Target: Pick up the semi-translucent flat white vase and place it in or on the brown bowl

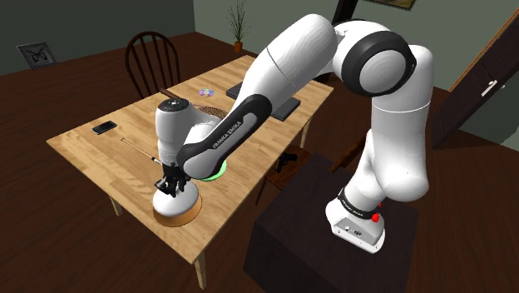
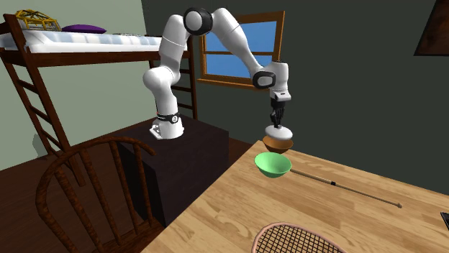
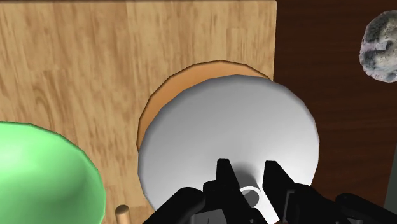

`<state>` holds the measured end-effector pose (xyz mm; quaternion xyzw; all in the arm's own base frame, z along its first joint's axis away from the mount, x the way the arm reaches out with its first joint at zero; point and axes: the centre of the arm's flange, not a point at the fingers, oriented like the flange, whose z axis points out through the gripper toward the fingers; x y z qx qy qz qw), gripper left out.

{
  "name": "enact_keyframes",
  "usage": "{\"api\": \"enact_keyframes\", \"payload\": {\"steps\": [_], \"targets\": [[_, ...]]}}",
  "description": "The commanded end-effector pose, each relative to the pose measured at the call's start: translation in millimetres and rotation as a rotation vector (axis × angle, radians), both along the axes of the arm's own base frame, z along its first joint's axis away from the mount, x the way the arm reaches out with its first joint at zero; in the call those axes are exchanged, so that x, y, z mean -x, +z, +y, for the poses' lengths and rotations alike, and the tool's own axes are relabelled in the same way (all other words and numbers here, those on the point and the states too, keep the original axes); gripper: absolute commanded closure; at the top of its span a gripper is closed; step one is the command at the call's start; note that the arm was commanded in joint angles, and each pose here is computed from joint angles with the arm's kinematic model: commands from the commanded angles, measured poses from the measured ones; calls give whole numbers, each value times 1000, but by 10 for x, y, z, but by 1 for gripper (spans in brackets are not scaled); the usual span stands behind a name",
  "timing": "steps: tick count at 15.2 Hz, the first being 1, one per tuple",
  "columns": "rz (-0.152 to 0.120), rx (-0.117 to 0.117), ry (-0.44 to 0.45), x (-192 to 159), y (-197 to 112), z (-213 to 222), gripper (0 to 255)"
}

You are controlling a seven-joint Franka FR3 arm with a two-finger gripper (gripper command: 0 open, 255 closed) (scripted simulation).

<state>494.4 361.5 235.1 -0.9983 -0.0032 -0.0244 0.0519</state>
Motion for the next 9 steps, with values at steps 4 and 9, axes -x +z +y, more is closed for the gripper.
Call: {"api": "enact_keyframes", "payload": {"steps": [4, 9], "targets": [[-1, 0, 0, 8, -253, 5, 255], [-1, 0, 0, 8, -292, 5, 255]]}}
